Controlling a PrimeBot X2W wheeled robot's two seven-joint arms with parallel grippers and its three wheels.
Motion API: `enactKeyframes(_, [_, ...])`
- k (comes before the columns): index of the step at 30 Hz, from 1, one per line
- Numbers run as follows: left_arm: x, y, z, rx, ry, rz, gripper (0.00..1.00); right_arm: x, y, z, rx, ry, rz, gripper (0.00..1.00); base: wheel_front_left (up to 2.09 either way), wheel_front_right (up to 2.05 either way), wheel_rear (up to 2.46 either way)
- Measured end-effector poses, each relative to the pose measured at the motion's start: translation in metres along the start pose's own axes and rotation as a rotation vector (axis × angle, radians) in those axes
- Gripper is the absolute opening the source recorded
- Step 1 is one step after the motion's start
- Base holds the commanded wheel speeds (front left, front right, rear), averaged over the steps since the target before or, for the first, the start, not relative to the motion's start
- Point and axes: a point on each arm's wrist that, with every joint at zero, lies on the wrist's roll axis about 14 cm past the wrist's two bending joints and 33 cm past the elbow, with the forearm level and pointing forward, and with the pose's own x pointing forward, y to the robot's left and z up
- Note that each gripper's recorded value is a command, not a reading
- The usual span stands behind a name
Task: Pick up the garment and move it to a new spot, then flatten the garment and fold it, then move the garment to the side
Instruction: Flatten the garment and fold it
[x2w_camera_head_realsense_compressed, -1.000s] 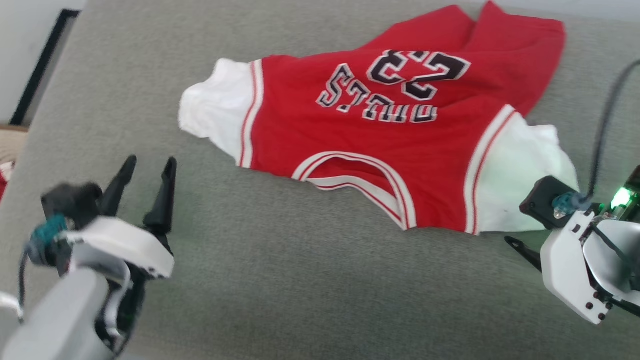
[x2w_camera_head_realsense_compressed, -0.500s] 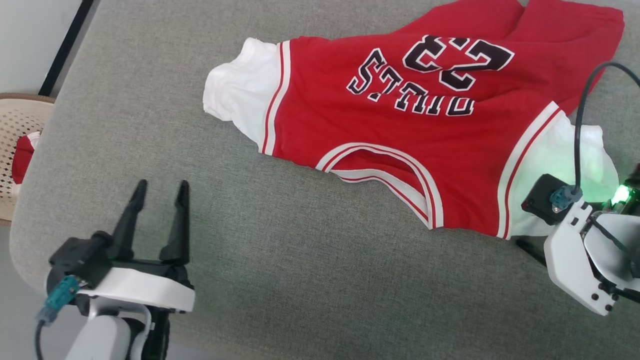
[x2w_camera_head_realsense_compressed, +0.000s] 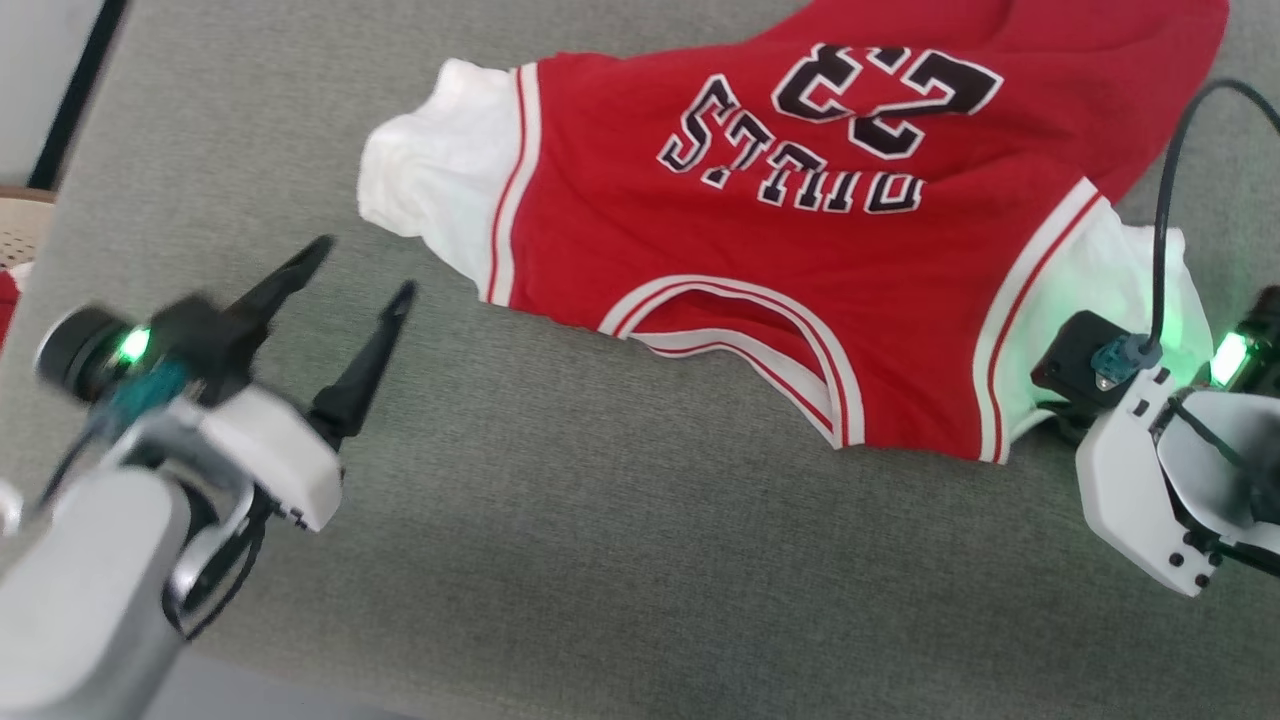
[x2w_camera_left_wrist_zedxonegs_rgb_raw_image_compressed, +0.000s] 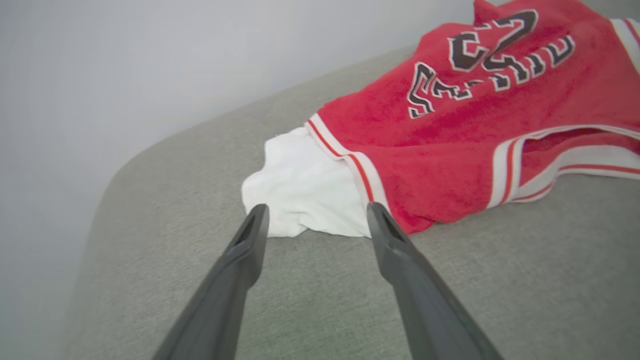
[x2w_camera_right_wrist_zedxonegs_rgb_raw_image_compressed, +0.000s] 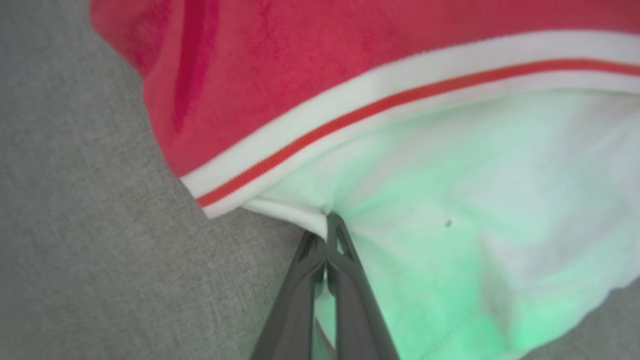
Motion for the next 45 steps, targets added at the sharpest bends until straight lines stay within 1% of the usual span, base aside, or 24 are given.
enactKeyframes(2, [0.014,-0.012,-0.003,0.001,0.093,-0.098,1.00,0.001,-0.001,0.001,0.000,-0.004,0.004,0.00,0.00,0.00,0.00])
enactKeyframes(3, [0.018,-0.014,-0.006,0.026,0.148,-0.142,1.00,0.002,-0.001,0.001,-0.001,-0.004,0.006,0.00,0.00,0.00,0.00])
enactKeyframes(5, [0.026,-0.015,-0.013,0.020,0.260,-0.195,1.00,0.004,-0.003,0.001,0.000,-0.004,0.009,0.00,0.00,0.00,0.00])
enactKeyframes(7, [0.035,-0.019,-0.019,-0.015,0.363,-0.238,1.00,0.007,-0.004,0.001,0.004,-0.005,0.013,0.00,0.00,0.00,0.00])
enactKeyframes(9, [0.045,-0.021,-0.020,-0.030,0.437,-0.268,1.00,0.009,-0.005,0.002,0.009,-0.010,0.017,0.00,0.00,0.00,0.00])
enactKeyframes(12, [0.062,-0.016,-0.021,-0.037,0.515,-0.282,1.00,0.012,-0.006,0.001,0.013,-0.010,0.024,0.00,0.00,0.00,0.00])
enactKeyframes(13, [0.066,-0.016,-0.024,-0.067,0.545,-0.283,1.00,0.012,-0.007,0.001,0.014,-0.012,0.026,0.00,0.00,0.00,0.00])
enactKeyframes(17, [0.070,-0.010,-0.049,-0.105,0.709,-0.275,1.00,0.015,-0.008,0.000,0.019,-0.015,0.029,0.00,0.00,0.00,0.00])
enactKeyframes(18, [0.072,-0.002,-0.057,-0.098,0.753,-0.255,1.00,0.016,-0.009,0.000,0.023,-0.019,0.030,0.00,0.00,0.00,0.00])
enactKeyframes(19, [0.075,0.002,-0.059,-0.100,0.761,-0.243,1.00,0.016,-0.009,-0.001,0.026,-0.020,0.031,0.00,0.00,0.00,0.00])
enactKeyframes(21, [0.078,0.004,-0.064,-0.138,0.781,-0.231,1.00,0.017,-0.009,-0.001,0.031,-0.024,0.032,0.00,0.00,0.00,0.00])
enactKeyframes(25, [0.079,-0.004,-0.074,-0.230,0.833,-0.249,1.00,0.019,-0.009,-0.003,0.042,-0.027,0.034,0.00,0.00,0.00,0.00])
enactKeyframes(28, [0.081,-0.009,-0.078,-0.268,0.859,-0.265,1.00,0.021,-0.009,-0.005,0.047,-0.029,0.038,0.00,0.00,0.00,0.00])
enactKeyframes(29, [0.081,-0.011,-0.080,-0.287,0.866,-0.267,0.96,0.022,-0.009,-0.005,0.048,-0.028,0.038,0.00,0.00,0.00,0.00])
enactKeyframes(30, [0.082,-0.012,-0.080,-0.294,0.871,-0.272,0.78,0.022,-0.010,-0.006,0.049,-0.028,0.038,0.00,0.00,0.00,0.00])
enactKeyframes(31, [0.083,-0.014,-0.081,-0.305,0.874,-0.276,0.57,0.023,-0.011,-0.006,0.051,-0.029,0.038,0.00,0.00,0.00,0.00])
enactKeyframes(33, [0.085,-0.016,-0.083,-0.318,0.879,-0.282,0.29,0.023,-0.012,-0.006,0.055,-0.031,0.036,0.00,0.00,0.00,0.00])
enactKeyframes(34, [0.086,-0.016,-0.083,-0.321,0.880,-0.285,0.02,0.023,-0.012,-0.007,0.057,-0.032,0.035,0.00,0.00,0.00,0.00])
enactKeyframes(35, [0.087,-0.017,-0.083,-0.322,0.881,-0.287,0.00,0.023,-0.013,-0.007,0.060,-0.034,0.034,0.00,0.00,0.00,0.00])
enactKeyframes(41, [0.091,-0.022,-0.073,-0.369,0.820,-0.291,0.00,0.017,-0.018,0.000,0.086,-0.075,0.004,0.00,0.00,0.00,0.00])
enactKeyframes(43, [0.093,-0.025,-0.064,-0.395,0.773,-0.293,0.00,0.012,-0.022,0.004,0.099,-0.102,-0.021,0.00,0.00,0.00,0.00])
enactKeyframes(45, [0.093,-0.030,-0.051,-0.413,0.718,-0.308,0.00,0.004,-0.032,0.009,0.113,-0.139,-0.069,0.00,0.00,0.00,0.00])
